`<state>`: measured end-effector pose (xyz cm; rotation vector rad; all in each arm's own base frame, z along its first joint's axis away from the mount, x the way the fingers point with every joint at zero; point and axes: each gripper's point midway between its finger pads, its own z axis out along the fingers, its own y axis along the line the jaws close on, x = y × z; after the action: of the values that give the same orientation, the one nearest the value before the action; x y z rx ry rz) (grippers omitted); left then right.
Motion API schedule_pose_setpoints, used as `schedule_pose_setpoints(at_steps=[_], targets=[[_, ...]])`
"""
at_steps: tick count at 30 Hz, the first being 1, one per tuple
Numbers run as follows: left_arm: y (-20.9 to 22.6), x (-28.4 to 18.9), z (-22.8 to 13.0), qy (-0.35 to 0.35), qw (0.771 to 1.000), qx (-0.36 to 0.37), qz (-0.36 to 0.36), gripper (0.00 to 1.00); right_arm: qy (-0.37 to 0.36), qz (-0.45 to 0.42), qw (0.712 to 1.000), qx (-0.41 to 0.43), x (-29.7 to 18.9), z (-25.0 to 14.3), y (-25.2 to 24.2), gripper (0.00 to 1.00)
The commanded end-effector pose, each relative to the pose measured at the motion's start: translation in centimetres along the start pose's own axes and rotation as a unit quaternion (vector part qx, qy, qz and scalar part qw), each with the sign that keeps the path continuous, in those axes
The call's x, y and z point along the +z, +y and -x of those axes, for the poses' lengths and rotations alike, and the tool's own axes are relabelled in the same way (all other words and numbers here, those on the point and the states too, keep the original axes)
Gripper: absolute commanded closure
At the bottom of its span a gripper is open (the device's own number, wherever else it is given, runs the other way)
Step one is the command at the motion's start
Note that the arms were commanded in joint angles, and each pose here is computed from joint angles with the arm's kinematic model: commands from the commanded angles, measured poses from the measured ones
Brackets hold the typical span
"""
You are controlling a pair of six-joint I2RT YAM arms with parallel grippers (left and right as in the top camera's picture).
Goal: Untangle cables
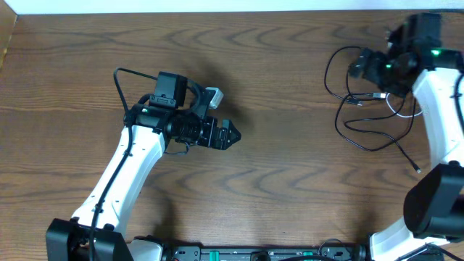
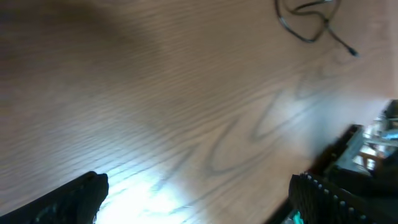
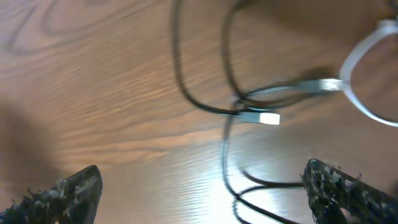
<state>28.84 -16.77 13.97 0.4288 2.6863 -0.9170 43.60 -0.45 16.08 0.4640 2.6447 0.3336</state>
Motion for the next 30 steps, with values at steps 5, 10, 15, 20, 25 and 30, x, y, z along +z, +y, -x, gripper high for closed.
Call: schedule_pose_setpoints(at_steps=[5,10,15,20,25,30], targets=[[2.1,0.0,0.1,0.000,0.998,-0.002,0.059,0.02,0.001,0.025,0.998,-0.054,0.7,-0.9,3.5,0.01],[2.4,-0.1,0.1,0.000,0.998,-0.002,0.066,0.02,0.004,0.028,0.998,-0.063,0.8,-1.3,4.3,0.01],[2.4,-0.1,0.1,0.000,0.998,-0.001,0.066,0.02,0.004,0.028,0.998,-0.063,0.8,-1.3,4.3,0.01],[2.4,-0.1,0.1,0.000,0.998,-0.002,0.066,0.02,0.004,0.028,0.998,-0.063,0.8,-1.3,4.3,0.01],[2.4,-0.1,0.1,0.000,0.998,-0.002,0.066,0.02,0.004,0.028,0.998,-0.063,0.8,-1.2,4.2,0.01],[2.4,-0.1,0.1,0.000,0.998,-0.002,0.066,0.02,0.004,0.028,0.998,-0.062,0.8,-1.2,4.2,0.01]])
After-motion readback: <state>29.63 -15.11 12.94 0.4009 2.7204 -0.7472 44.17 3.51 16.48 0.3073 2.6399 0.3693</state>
